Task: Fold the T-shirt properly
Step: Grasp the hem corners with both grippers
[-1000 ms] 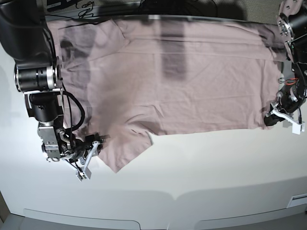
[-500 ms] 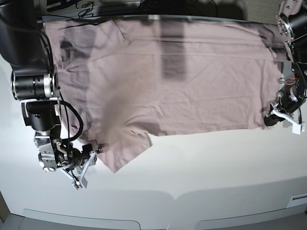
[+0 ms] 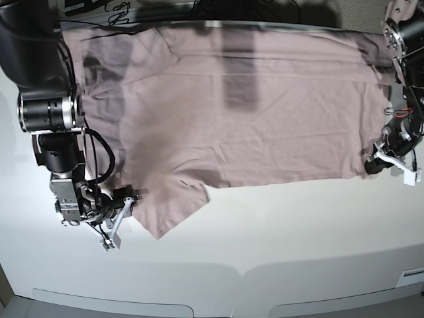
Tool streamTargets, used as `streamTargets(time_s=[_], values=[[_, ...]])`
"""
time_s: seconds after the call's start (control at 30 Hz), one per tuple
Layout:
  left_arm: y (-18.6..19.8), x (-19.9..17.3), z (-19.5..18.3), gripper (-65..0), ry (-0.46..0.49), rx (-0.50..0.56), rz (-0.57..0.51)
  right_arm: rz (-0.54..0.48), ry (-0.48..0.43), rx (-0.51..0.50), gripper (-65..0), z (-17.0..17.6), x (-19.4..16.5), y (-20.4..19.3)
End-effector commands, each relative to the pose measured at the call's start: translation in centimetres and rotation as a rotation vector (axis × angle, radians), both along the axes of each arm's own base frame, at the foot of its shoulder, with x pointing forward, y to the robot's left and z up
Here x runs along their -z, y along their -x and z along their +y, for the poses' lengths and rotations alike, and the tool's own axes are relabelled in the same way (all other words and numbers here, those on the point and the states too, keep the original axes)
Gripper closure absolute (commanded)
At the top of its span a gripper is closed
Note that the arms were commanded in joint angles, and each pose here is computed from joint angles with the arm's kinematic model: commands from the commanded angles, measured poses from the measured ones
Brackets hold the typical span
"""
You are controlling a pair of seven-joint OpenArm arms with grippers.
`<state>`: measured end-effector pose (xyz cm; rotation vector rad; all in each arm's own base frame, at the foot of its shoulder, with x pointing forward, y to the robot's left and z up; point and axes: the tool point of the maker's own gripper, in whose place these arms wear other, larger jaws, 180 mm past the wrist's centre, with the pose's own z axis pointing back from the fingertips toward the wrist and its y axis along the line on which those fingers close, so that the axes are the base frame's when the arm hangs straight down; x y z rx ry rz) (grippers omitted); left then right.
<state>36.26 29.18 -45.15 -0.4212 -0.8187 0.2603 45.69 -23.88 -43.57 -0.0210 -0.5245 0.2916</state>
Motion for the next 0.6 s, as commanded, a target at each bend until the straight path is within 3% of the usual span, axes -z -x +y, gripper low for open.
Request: streamTargets(time_s=[0.0,0.23,0.37,0.57], values=[[0.2,0.1,0.9,0.0,-0.039,0.009,0.035,0.004,0.044,0.01,-25.7,-1.2,-0.6,-0.3],[0.2,0.1,0.9,0.0,-0.039,0.009,0.035,0.151,0.007,-0.076,-25.4,0.5,0.9,2.3],[0.2,0.1,0.9,0.0,-0.039,0.011,0.038,0.179,-0.051,-0.091,-15.4,1.8,1.0,2.8],[0.3,0.2,0.8,0.0,-0.038,0.012,0.041,0.204,-0.036,-0.1,-7.8,1.8,1.2,3.2]])
